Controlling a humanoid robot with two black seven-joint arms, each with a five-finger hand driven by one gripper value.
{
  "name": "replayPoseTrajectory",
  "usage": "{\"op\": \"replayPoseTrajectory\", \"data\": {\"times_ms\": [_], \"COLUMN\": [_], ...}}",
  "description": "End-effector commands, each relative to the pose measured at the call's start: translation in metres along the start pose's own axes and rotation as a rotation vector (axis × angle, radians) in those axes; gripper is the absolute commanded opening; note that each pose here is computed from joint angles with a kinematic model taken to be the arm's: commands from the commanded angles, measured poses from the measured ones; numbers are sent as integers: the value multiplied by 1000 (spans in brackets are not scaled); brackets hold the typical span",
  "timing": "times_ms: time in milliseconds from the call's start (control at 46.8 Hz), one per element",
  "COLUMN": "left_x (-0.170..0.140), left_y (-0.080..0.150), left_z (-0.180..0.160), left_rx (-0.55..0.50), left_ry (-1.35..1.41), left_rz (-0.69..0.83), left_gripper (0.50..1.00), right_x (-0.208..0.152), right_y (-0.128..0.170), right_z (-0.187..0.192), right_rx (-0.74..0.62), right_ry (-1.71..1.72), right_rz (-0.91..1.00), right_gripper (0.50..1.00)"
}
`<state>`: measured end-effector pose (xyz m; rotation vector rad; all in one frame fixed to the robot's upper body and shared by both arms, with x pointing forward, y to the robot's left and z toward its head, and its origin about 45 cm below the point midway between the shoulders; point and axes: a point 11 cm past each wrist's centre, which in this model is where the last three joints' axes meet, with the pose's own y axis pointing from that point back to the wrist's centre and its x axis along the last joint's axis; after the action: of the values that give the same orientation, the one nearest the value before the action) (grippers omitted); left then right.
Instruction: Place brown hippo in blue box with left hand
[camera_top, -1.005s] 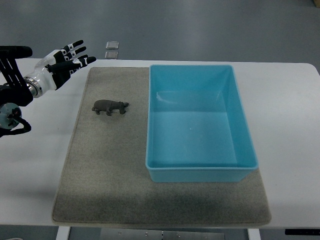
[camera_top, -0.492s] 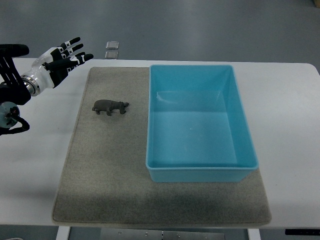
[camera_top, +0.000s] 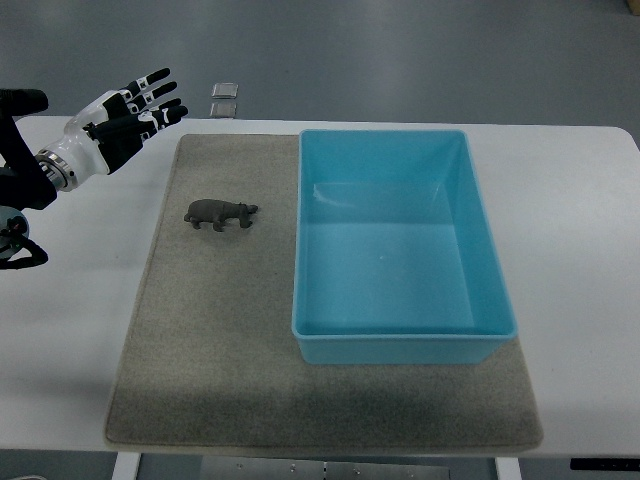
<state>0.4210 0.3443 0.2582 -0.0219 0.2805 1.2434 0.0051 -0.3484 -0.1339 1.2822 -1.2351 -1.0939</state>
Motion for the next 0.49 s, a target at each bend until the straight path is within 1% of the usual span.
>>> {"op": "replayPoseTrajectory", "data": {"times_ms": [0,128,321,470], "left_x": [1,1,-5,-7], "left_y": [1,2,3,5], "left_z": [-1,-2,-2,-1], "left_rx": [4,13,20,16], "left_ry": [-4,-49,-299,-431], "left_rz": [-2,-9,-77,-115], "left_gripper": [999,999,994,992], "right_x": [0,0,0,0], "right_y": [0,0,0,0], "right_z": [0,0,0,0], "right_rx": [0,0,0,0], "right_ry": [-1,-1,-1,0], "right_rz": [-1,0,0,0], "right_gripper": [936,936,936,936]}}
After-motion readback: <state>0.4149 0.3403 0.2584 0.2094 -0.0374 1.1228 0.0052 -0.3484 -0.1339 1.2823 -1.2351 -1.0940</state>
